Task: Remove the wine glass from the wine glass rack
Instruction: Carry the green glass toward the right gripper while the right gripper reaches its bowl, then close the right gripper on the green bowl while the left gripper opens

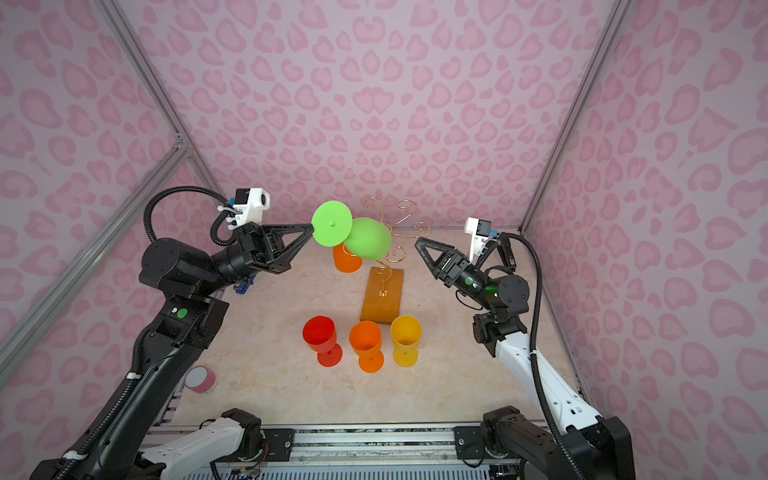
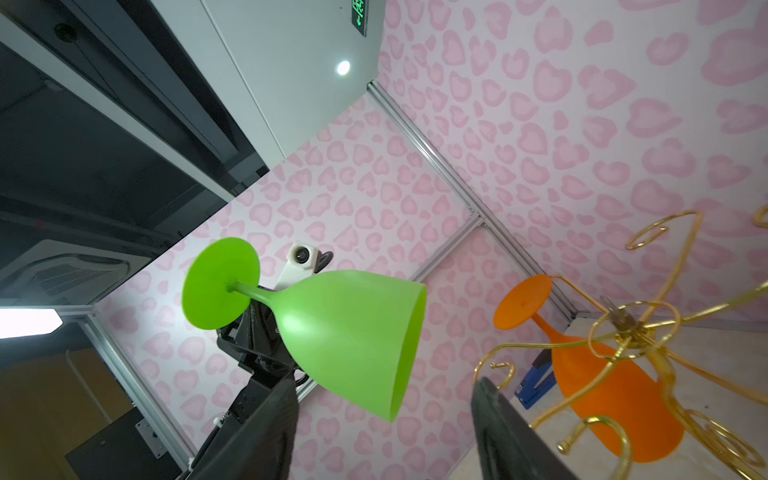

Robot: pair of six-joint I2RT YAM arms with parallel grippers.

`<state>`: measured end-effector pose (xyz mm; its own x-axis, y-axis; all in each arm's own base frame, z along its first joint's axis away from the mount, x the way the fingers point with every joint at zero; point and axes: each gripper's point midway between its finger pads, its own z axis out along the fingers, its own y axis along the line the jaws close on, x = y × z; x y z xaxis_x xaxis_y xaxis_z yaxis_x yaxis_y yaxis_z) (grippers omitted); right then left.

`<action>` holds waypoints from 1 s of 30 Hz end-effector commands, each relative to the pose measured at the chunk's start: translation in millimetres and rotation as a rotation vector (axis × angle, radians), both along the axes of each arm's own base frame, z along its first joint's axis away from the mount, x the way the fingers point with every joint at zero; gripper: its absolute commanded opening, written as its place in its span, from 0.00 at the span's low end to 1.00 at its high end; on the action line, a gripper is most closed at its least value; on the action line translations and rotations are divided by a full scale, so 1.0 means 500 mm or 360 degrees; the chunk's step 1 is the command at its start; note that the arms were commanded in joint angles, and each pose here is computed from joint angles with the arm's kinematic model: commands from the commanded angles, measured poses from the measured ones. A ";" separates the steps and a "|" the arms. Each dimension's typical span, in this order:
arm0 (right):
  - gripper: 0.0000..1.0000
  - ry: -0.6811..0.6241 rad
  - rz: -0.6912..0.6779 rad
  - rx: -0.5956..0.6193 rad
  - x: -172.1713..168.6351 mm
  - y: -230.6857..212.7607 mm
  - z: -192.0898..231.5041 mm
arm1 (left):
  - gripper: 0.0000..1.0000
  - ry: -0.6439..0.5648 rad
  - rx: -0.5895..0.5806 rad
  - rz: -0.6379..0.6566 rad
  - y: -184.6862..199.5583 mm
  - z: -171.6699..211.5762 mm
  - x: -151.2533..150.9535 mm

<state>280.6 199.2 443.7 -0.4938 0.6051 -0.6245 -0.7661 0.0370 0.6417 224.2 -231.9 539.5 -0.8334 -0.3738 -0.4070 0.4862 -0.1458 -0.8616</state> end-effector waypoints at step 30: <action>0.66 -0.0284 0.0346 0.0261 -0.060 0.036 0.065 | 0.02 -0.0132 -0.0282 -0.0213 -0.035 0.037 0.001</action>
<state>259.2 217.1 470.3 -0.5398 0.5985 -0.5920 -0.8219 -0.2224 0.5245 230.3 -251.7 549.8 -0.8624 -0.3261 -0.3873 0.4872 -0.3261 -0.8101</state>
